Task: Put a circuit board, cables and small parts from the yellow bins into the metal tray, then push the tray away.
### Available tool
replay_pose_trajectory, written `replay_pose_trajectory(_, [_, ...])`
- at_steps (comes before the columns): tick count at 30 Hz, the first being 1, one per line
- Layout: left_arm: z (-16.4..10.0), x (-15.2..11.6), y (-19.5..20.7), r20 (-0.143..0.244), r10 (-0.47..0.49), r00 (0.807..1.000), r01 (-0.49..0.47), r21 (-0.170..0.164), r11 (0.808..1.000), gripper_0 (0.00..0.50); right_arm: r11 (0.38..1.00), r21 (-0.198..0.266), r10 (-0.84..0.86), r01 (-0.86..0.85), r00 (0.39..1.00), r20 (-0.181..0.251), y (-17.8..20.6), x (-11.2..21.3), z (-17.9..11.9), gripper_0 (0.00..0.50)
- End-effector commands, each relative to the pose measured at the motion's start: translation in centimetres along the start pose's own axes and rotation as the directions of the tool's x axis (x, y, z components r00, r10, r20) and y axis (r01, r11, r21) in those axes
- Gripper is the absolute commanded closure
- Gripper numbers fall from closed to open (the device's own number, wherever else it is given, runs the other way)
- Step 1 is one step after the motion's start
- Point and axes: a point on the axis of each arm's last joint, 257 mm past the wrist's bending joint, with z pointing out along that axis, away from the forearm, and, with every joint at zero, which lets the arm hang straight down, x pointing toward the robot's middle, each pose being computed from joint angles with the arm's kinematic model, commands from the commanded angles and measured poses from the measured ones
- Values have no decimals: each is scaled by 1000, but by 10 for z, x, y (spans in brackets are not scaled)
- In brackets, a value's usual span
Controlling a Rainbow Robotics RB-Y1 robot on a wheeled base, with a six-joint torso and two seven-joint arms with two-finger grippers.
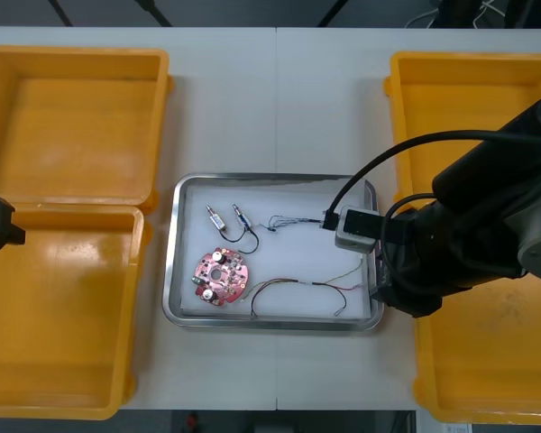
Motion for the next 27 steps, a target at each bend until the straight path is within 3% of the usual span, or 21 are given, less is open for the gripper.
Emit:
replay_pose_trajectory(1, [-13, -11, 10, 37, 78, 996, -76, -41, 996, 0, 992, 10, -128, 128, 992, -4, 7, -26, 15, 0])
replay_pose_trajectory(8, [-13, -11, 10, 37, 78, 996, -76, -41, 996, 0, 977, -6, -214, 214, 977, -26, 26, -57, 50, 0])
replay_pose_trajectory(18, [-13, -11, 10, 37, 78, 996, -76, -41, 996, 0, 968, -26, -249, 249, 968, -19, 47, -106, 87, 0])
replay_pose_trajectory(27, [-13, -11, 10, 37, 78, 996, -76, -41, 996, 0, 971, -34, -240, 239, 970, -48, 71, -112, 113, 0])
